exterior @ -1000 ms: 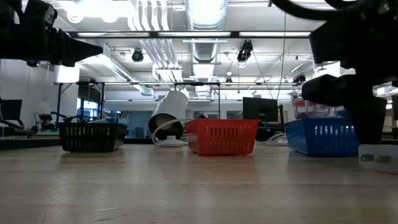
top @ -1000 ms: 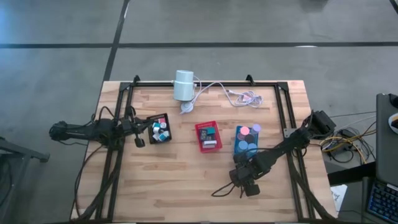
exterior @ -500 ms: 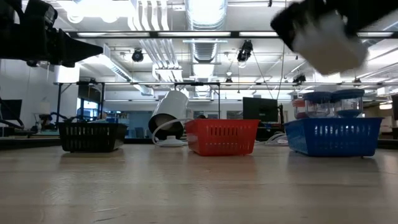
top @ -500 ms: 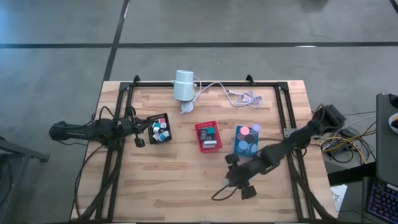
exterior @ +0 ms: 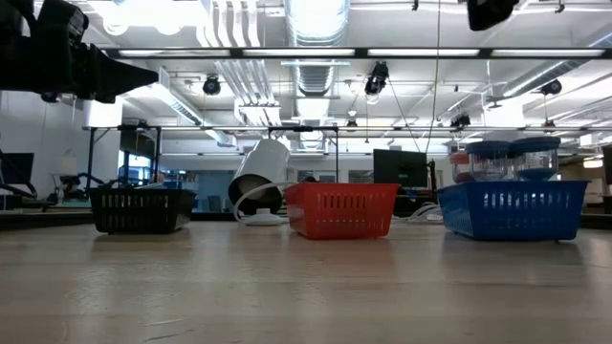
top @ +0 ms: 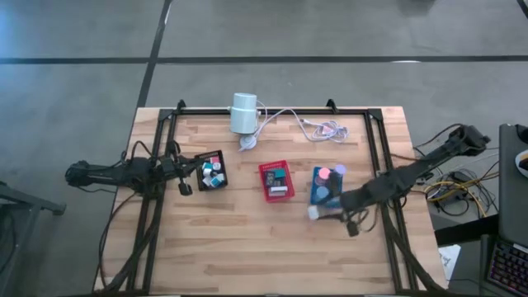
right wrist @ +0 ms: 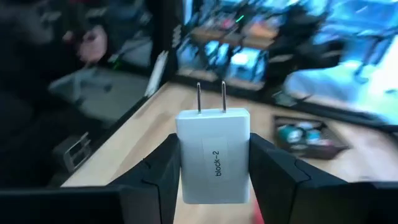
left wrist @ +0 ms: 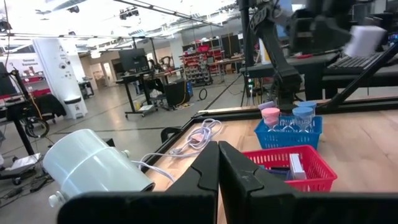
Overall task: Pick & Place Office items
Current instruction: Put the white charger adapter into the black bin
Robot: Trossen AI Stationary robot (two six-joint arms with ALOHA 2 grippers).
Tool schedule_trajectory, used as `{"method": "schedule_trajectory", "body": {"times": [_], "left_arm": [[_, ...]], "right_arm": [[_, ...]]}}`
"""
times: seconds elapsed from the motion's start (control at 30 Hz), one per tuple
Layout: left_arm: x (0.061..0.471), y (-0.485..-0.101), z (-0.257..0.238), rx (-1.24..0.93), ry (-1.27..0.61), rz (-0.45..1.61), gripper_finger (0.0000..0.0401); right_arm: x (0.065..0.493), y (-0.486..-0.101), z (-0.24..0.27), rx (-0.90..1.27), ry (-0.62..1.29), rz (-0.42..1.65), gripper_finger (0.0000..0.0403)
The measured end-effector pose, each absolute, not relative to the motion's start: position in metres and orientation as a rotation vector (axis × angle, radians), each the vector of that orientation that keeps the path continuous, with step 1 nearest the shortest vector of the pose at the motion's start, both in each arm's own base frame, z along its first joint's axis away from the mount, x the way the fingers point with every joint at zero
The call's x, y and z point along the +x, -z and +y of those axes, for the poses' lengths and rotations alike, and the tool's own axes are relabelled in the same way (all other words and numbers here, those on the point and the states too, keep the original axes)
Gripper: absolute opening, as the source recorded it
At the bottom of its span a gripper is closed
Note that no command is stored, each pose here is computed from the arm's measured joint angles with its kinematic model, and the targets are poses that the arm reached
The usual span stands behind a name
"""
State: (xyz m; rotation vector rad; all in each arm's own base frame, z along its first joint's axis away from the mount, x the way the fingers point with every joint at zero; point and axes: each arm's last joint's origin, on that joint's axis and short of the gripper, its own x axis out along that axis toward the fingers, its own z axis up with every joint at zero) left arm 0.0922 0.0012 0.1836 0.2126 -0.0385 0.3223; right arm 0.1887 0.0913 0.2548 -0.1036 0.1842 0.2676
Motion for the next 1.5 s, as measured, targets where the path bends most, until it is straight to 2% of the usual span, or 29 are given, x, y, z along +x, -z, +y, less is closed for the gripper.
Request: {"method": "schedule_trajectory", "body": {"times": [0.17,0.27,0.57,0.87,1.2,1.5], "left_arm": [[0.092,-0.184,0.001,0.216,-0.322,-0.038,0.0007],[0.092,-0.184,0.001,0.216,-0.322,-0.038,0.0007],[0.092,-0.183,0.001,0.216,-0.323,-0.038,0.0007],[0.092,-0.183,0.001,0.224,-0.323,-0.036,0.0007],[0.092,-0.184,0.001,0.209,-0.324,-0.05,0.0007],[0.093,-0.203,-0.003,0.106,-0.193,-0.231,0.0007]], "right_arm": [[0.159,-0.254,0.064,-0.062,-0.186,0.065,0.0147],[0.145,-0.25,0.053,-0.058,-0.21,0.014,0.0147],[0.121,-0.225,0.035,-0.048,-0.158,-0.102,0.0147],[0.113,-0.205,0.028,-0.042,-0.121,-0.173,0.0147],[0.112,-0.2,0.027,-0.02,-0.094,-0.165,0.0147],[0.124,-0.229,0.024,0.007,-0.008,-0.163,0.0147]]}}
